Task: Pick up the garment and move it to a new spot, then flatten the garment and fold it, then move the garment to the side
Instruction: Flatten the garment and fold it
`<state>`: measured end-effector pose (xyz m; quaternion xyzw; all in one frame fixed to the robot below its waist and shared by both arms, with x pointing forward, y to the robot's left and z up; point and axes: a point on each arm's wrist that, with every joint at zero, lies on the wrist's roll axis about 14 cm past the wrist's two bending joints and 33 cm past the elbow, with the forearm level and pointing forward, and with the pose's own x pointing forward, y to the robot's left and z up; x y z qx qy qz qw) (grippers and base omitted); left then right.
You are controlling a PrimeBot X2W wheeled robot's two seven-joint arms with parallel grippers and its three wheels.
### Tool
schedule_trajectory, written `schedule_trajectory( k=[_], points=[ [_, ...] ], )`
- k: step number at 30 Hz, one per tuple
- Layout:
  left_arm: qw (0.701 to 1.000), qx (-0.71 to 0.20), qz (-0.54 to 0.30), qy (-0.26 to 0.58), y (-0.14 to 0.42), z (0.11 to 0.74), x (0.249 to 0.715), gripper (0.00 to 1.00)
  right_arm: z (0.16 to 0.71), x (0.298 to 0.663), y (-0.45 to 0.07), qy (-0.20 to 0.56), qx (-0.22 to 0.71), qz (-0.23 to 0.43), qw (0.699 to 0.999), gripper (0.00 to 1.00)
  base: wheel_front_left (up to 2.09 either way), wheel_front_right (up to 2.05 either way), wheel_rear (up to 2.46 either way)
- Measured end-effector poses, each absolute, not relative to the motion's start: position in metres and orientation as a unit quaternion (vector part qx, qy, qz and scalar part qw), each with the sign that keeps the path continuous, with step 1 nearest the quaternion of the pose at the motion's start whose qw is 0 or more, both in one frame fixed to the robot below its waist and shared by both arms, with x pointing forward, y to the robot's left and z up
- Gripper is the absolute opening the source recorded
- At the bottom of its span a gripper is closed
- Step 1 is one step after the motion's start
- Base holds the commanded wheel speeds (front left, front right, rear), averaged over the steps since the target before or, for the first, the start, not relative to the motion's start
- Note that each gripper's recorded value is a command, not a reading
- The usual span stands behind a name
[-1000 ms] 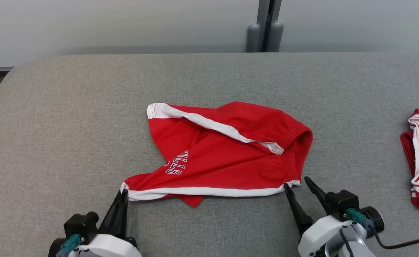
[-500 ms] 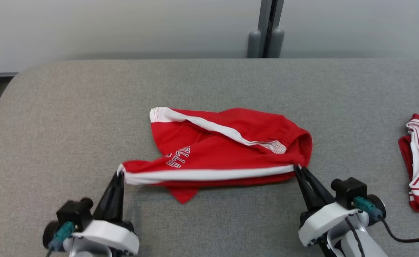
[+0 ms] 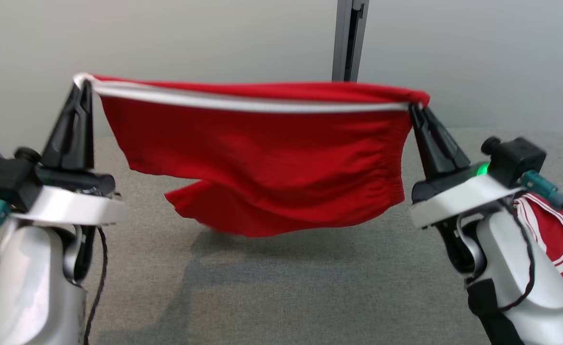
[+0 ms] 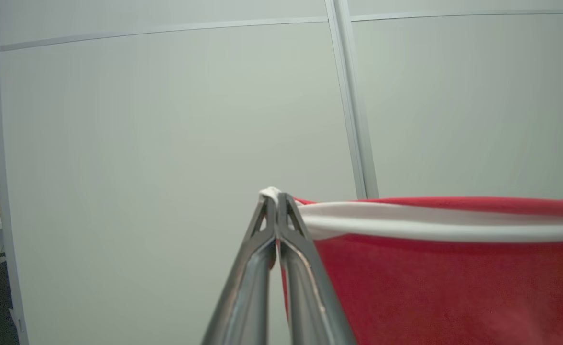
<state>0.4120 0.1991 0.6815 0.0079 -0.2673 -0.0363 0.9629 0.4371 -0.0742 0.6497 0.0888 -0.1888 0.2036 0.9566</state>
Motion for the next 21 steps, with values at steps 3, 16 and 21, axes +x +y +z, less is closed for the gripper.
schedule_trajectory(
  k=[3, 16, 21],
  points=[
    [0.952, 0.014, -0.036, -0.304, 0.201, 0.711, 0.41, 0.0, 0.67, 0.439, -0.077, -0.203, 0.109, 0.205, 0.951, 0.0, 0.0, 0.0, 0.0],
    [0.963, 0.013, -0.048, -0.265, 0.194, 0.704, 0.48, 0.0, 0.682, 0.502, -0.07, -0.197, 0.077, 0.22, 0.952, 0.0, 0.0, 0.0, 0.0],
    [0.963, 0.044, -0.054, -0.262, 0.185, 0.713, 0.544, 0.0, 0.705, 0.562, -0.065, -0.231, 0.034, 0.215, 0.948, 0.0, 0.0, 0.0, 0.0]
  ],
)
